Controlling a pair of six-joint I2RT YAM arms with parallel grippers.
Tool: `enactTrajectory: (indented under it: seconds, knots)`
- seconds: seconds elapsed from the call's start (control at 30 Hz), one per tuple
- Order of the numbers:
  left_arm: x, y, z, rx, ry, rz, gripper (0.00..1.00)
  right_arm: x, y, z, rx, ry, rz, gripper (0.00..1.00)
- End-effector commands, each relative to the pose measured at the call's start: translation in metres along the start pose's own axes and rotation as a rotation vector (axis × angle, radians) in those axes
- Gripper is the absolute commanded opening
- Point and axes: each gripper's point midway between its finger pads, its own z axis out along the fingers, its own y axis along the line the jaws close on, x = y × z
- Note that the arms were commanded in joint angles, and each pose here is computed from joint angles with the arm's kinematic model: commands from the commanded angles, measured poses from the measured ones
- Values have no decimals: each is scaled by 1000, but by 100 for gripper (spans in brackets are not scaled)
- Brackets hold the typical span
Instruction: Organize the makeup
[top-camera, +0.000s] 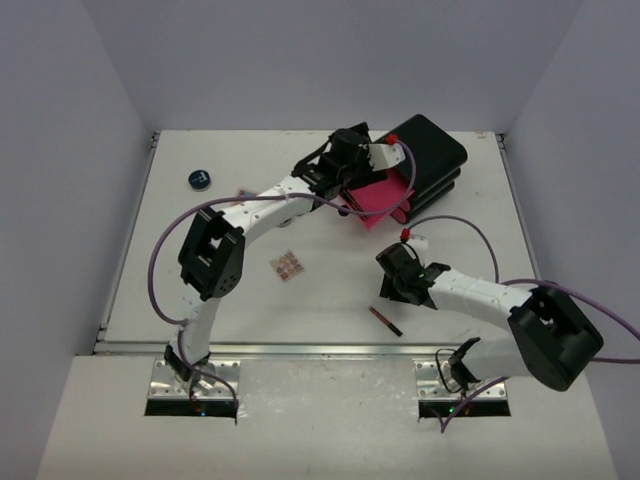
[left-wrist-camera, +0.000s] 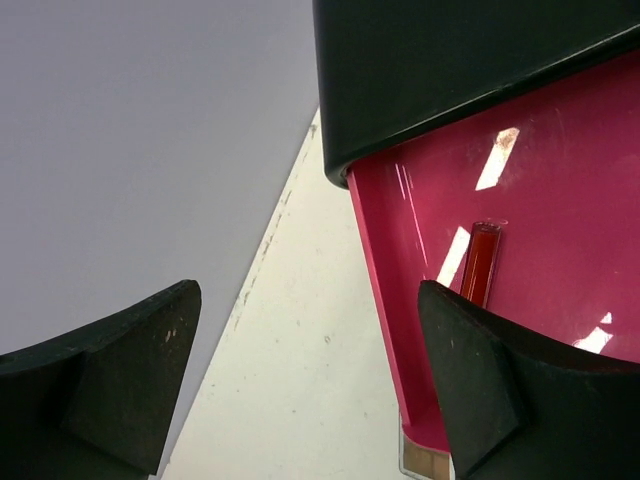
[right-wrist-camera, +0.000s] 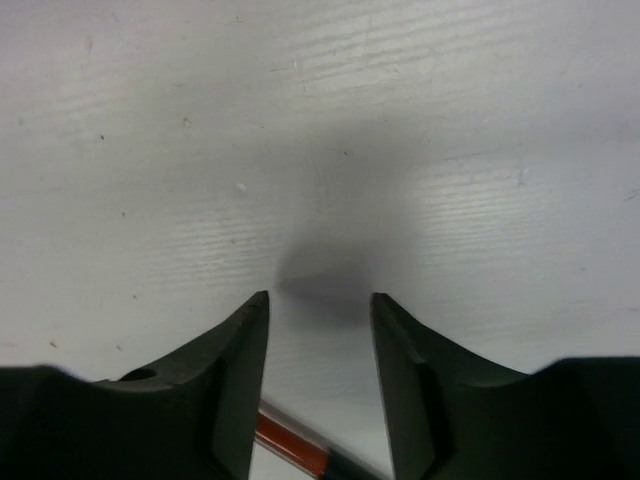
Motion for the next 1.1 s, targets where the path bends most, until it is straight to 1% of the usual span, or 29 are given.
enactTrajectory:
  seconds: [0.0,0.03,0.1,0.17,0.23,0.27,0.33,0.4,0.5,0.6,0.63,0.67,0.73,0.83,0.9,0.93,0.97,1.0,1.03,1.07]
  knots:
    - [-60,66,-46,-115,-116,-74,88,-81,36,-35,-69,-136,-331,52]
    - [-61,70,-49,-118,-108,-77,88,-91,39,-43,-78,-149,-378,54]
    - [-61,79,-58,-131,-104,-84,89,-89,46,-57,-146,-134,-436,60]
    - [-53,87,-73,-135,-104,-97,89,-62,53,-66,-283,-45,-519,63]
    - [-42,91,-85,-122,-91,-125,90,-31,53,-68,-386,48,-561,72]
    - [-43,97,-90,-127,-103,-146,90,-25,56,-71,-418,73,-565,72]
    - [-43,101,-109,-93,-109,-210,92,7,54,-69,-485,185,-582,78]
    - [-46,105,-122,-80,-123,-231,95,19,45,-63,-463,228,-581,79]
    - [-44,111,-142,-81,-126,-260,96,33,34,-50,-420,281,-589,79]
    - [-22,112,-159,-86,-104,-275,97,40,27,-43,-389,309,-595,78]
    - [-17,116,-169,-98,-109,-280,98,44,26,-42,-393,323,-595,77]
    - [-7,113,-165,-92,-90,-283,98,48,25,-42,-398,334,-597,75]
    - [8,122,-179,-109,-91,-312,99,60,26,-40,-432,360,-581,74]
    - [33,130,-186,-112,-77,-368,98,71,18,-32,-407,386,-564,64]
    - [50,135,-189,-123,-59,-390,99,79,8,-25,-355,415,-565,56]
    - [57,134,-190,-124,-50,-398,99,79,6,-24,-328,421,-562,53]
    - [64,132,-192,-122,-43,-407,99,81,2,-22,-284,438,-569,47]
    - [70,129,-194,-123,-35,-413,98,83,-2,-20,-250,443,-579,42]
    - [75,126,-196,-121,-28,-420,98,83,-2,-19,-226,443,-578,30]
    - [82,120,-196,-109,-18,-429,98,80,-2,-17,-205,435,-575,11]
